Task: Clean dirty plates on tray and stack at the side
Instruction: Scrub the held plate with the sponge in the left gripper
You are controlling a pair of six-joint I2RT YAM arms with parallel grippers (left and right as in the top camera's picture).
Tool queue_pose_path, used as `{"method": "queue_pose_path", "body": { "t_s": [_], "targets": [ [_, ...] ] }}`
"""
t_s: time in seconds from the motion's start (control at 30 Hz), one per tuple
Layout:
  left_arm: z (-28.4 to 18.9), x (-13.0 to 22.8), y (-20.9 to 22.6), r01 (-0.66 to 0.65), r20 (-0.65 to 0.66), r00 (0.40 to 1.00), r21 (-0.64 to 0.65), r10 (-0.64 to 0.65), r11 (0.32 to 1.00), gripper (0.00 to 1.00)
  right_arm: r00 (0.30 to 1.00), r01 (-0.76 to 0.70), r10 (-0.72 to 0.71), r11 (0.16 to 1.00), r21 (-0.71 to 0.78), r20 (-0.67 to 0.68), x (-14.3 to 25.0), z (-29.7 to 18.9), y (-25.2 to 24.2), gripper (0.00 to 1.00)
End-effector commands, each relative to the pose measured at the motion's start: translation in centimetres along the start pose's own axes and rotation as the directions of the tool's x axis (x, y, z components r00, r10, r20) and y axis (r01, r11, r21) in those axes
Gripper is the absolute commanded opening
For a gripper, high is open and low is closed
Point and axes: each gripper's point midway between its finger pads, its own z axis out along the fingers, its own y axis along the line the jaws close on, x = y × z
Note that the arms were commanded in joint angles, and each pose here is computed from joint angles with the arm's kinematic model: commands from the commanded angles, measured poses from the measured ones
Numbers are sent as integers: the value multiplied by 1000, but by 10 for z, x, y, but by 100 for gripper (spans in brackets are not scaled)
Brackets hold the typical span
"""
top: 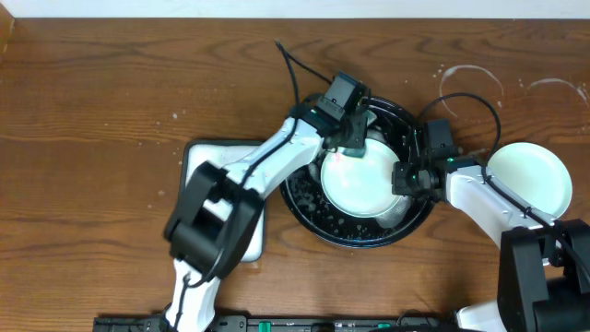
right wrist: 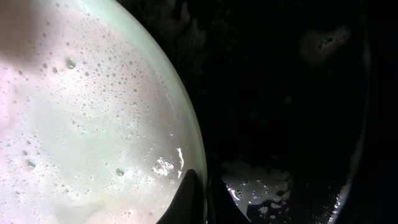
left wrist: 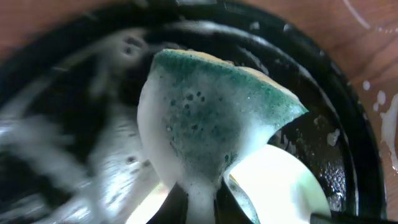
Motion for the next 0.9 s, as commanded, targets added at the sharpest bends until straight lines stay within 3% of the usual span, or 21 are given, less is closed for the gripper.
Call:
{"method": "queue_pose_path", "body": {
  "t_s": [0.0, 0.17, 0.33, 0.47, 0.63, 0.87],
  "targets": [
    [12, 13, -8, 35, -54, 998, 65, -31, 997, 8, 999, 25, -22, 996, 88, -40, 15, 7, -17, 1],
    [13, 7, 2, -21, -28, 999, 32, 22, 999, 8, 999, 25, -22, 996, 87, -37, 14, 7, -17, 1],
    [9, -7, 49, -214, 12, 975, -230, 222, 949, 8, 999, 25, -22, 996, 86, -33, 13, 7, -17, 1],
    [7, 0, 57, -310, -46, 950, -260, 309, 914, 8, 999, 25, -22, 996, 86, -31, 13, 7, -17, 1],
    [3, 35, 63, -289, -182, 951, -246, 249, 925, 8, 999, 25, -22, 996, 86, -30, 13, 7, -17, 1],
    [-6, 82, 46, -130, -341, 937, -125, 80, 984, 8, 1000, 13, -12, 996, 83, -21, 10, 7, -16, 1]
  ]
}}
